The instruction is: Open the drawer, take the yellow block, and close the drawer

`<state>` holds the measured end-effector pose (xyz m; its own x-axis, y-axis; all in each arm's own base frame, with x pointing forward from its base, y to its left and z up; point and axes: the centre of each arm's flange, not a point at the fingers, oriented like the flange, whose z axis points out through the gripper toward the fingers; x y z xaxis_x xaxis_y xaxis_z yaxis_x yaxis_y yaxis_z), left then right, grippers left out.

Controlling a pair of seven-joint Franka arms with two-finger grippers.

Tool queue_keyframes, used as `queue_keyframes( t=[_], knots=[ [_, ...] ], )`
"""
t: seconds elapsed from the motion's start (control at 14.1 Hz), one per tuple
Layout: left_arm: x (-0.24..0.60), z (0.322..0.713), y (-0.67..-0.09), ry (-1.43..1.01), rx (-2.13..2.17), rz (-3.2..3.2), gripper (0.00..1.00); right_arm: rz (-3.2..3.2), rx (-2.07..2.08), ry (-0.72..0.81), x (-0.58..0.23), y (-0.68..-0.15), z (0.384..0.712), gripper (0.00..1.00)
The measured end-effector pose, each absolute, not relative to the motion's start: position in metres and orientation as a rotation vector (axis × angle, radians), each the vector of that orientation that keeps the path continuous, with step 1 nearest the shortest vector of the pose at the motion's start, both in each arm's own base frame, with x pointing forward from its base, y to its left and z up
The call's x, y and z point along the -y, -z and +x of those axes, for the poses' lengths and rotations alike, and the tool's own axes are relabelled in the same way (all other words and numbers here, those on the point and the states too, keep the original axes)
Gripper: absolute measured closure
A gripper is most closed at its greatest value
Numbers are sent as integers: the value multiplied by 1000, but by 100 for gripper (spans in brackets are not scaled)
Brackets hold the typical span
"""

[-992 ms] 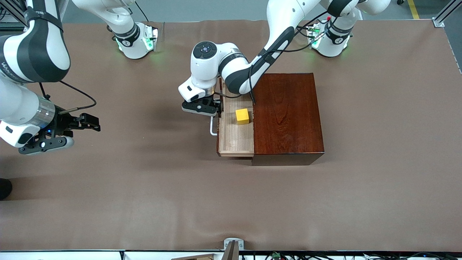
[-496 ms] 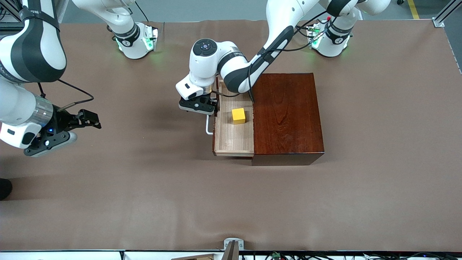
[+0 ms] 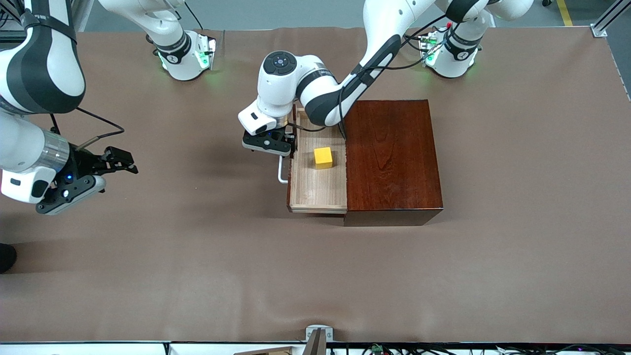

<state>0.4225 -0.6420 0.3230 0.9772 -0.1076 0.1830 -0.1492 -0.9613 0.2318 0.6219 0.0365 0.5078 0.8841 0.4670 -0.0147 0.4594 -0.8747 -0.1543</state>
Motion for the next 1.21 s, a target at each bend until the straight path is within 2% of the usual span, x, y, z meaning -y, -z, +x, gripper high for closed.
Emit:
queue_keyframes(
  t=[0.78, 1.21],
  knots=[
    [635, 440, -354, -188, 106, 2899, 0, -2844, 899, -71, -43, -505, 621, 0],
    [517, 497, -498, -148, -59, 3081, 0, -2708, 1101, -42, -72, -501, 620, 0]
  ],
)
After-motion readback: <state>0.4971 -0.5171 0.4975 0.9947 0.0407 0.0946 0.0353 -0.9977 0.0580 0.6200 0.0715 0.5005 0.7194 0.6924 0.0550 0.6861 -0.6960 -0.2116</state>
